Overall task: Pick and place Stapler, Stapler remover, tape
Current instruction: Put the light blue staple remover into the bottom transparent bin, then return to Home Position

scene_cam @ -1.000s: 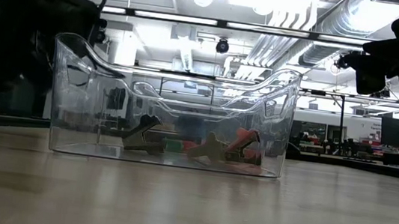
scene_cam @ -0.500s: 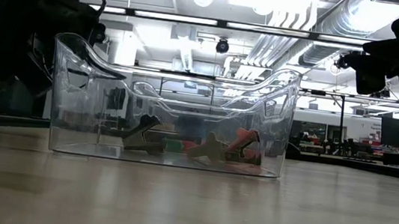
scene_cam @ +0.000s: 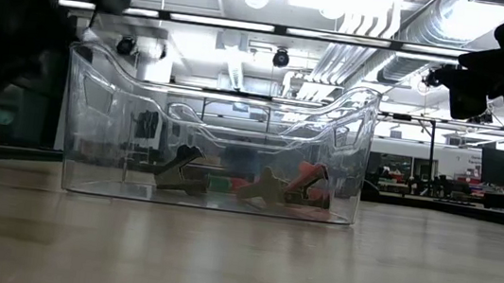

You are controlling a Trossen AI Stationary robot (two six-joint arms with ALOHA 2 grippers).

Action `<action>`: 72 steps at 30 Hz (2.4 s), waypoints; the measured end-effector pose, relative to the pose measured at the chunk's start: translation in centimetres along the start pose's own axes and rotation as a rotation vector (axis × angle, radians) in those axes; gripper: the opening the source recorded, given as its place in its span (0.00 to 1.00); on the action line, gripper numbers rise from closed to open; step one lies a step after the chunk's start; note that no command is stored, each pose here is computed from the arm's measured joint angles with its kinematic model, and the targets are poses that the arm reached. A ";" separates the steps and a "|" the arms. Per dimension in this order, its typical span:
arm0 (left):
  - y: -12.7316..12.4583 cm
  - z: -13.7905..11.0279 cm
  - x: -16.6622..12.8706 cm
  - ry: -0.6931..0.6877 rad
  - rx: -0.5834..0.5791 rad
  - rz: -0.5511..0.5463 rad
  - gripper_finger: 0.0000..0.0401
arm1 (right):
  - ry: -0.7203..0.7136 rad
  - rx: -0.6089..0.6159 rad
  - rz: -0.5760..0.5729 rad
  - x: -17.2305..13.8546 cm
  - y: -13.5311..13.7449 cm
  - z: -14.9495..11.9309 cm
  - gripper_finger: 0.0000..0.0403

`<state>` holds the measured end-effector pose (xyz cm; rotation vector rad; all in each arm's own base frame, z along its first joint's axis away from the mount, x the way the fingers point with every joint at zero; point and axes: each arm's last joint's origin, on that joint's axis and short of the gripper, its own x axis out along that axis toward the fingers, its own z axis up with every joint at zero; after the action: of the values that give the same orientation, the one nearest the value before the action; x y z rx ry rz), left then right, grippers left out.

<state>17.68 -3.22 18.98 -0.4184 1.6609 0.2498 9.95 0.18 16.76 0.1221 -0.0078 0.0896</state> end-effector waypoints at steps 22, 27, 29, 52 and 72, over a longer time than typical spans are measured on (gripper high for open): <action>-4.1 4.5 -10.3 -0.701 0.168 -0.233 0.19 | 0.001 0.000 0.000 0.0 0.0 0.0 0.44; -5.5 6.5 -9.8 -0.763 0.210 -0.293 0.19 | 0.002 0.000 0.000 0.0 0.0 0.0 0.44; -6.0 7.4 -9.3 -0.772 0.224 -0.304 0.19 | 0.001 0.000 0.000 0.0 0.0 0.0 0.44; -8.1 13.1 -2.4 -0.729 0.203 -0.153 0.19 | 0.005 0.001 0.000 0.0 0.0 0.0 0.44; -8.7 13.3 -6.4 -0.844 0.270 -0.133 0.76 | 0.005 0.001 0.000 0.0 0.0 0.0 0.44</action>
<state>33.88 -5.07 24.17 -0.1719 0.8163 0.0758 9.98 0.18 16.73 0.1225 -0.0032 0.0897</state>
